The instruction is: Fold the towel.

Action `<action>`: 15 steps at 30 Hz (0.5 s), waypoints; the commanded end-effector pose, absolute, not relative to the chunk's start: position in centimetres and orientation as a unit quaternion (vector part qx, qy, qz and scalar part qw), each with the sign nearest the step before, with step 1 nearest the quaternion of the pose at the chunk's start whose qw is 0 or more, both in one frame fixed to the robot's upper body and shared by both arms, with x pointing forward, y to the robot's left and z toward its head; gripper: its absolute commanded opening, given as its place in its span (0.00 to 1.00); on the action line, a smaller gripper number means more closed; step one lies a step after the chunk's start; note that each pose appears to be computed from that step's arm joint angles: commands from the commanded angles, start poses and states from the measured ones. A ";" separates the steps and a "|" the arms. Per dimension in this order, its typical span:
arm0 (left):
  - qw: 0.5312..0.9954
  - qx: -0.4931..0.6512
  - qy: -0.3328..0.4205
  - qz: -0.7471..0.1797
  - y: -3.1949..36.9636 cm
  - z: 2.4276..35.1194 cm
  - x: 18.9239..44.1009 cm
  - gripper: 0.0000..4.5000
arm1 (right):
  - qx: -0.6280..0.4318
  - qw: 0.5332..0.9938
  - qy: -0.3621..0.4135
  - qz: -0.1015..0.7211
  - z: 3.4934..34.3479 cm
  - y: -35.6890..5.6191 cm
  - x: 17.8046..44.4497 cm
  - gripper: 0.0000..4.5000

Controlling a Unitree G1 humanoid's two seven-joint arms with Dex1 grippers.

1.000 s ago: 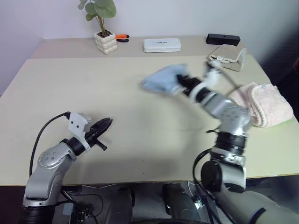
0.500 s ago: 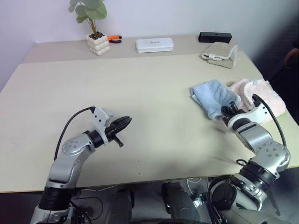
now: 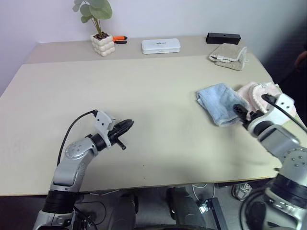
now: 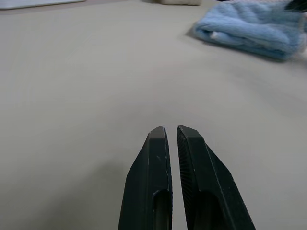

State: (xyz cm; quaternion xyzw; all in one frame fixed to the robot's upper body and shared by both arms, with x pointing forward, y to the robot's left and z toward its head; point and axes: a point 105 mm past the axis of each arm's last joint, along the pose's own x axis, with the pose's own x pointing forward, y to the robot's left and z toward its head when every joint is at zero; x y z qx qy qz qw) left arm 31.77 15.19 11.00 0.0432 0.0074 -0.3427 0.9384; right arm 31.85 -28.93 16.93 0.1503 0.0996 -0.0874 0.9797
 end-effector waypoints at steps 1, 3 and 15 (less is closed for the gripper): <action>0.958 0.070 -0.026 -0.276 18.5 12.8 33.2 0.07 | 0.008 0.999 0.043 -0.027 20.5 -27.9 32.2 0.87; 0.968 0.092 -0.024 -0.231 21.4 13.1 33.8 0.07 | -0.118 0.991 0.013 0.061 22.3 -25.3 32.4 0.87; 0.967 0.090 -0.016 -0.236 23.0 13.3 31.3 0.07 | -0.167 0.928 -0.012 0.332 19.8 -16.8 34.3 0.87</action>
